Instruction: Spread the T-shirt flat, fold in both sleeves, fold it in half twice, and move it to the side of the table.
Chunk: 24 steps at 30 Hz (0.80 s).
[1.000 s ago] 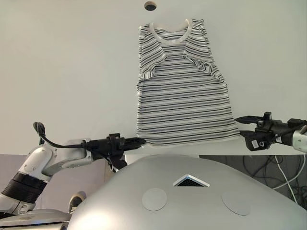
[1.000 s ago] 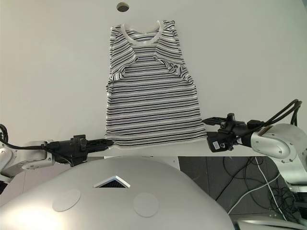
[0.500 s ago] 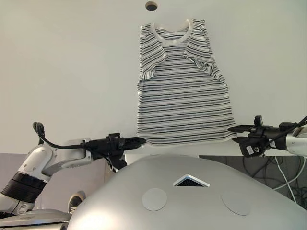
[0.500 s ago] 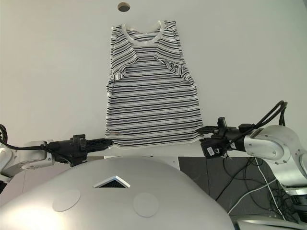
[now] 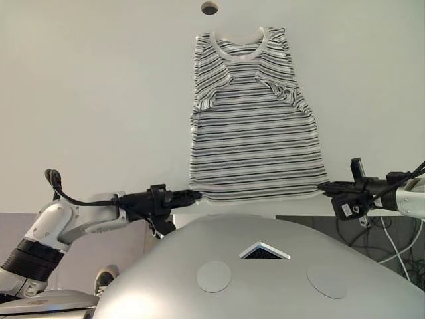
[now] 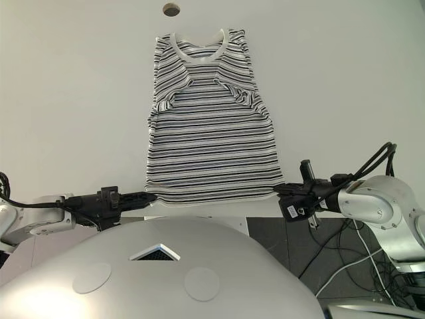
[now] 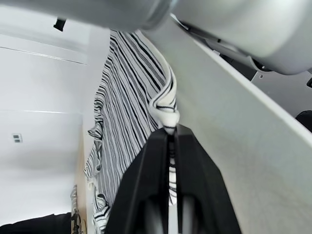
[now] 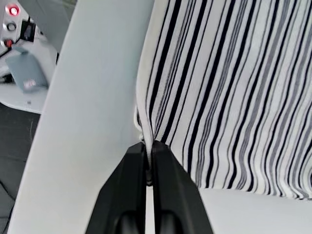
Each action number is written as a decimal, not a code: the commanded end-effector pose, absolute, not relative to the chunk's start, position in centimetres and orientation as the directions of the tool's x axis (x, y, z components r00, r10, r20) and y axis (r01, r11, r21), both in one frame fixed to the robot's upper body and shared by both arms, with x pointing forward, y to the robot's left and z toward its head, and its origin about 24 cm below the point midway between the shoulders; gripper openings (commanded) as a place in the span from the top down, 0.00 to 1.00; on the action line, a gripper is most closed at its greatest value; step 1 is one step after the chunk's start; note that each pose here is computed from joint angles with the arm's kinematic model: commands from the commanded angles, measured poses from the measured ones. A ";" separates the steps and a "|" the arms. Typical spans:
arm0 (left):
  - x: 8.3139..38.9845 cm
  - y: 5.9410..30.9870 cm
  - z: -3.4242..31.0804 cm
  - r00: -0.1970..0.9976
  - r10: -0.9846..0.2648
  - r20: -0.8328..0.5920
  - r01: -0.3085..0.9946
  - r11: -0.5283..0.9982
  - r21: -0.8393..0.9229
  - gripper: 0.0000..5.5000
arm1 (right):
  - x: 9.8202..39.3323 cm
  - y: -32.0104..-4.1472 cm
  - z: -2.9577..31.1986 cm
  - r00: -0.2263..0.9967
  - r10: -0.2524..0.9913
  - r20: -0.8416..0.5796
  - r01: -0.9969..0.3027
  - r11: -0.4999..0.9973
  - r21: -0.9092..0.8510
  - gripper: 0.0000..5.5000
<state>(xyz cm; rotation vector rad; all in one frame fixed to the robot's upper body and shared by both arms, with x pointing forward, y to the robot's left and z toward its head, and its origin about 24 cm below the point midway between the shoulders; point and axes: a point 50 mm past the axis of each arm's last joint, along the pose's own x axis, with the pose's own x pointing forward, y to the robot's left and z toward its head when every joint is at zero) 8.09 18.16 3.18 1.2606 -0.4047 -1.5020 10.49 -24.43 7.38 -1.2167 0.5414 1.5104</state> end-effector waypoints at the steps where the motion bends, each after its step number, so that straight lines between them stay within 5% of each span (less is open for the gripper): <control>1: 9.3 19.3 5.1 0.188 -0.826 -0.532 0.647 -0.304 0.700 1.00 | 10.7 -23.2 9.1 0.146 0.567 -0.811 -0.912 -0.240 -0.332 1.00; 8: 10.7 19.8 10.4 0.218 -0.898 -0.383 0.841 -0.027 0.540 1.00 | 9.9 -22.7 12.2 0.220 0.675 -0.704 -0.893 -0.152 -0.424 1.00; 13: 8.9 19.8 13.1 0.161 -0.945 -0.286 0.916 0.035 0.400 1.00 | 8.2 -22.6 14.0 0.286 0.719 -0.633 -0.868 -0.086 -0.489 1.00; 20: 7.7 20.9 15.0 0.241 -0.946 -0.217 0.906 0.138 0.401 1.00 | 6.5 -22.6 15.6 0.330 0.746 -0.579 -0.848 -0.036 -0.529 1.00; 24: 9.9 21.2 14.0 0.375 -0.896 -0.236 0.815 0.198 0.544 1.00 | 8.6 -23.0 15.4 0.377 0.713 -0.591 -0.828 -0.026 -0.560 1.00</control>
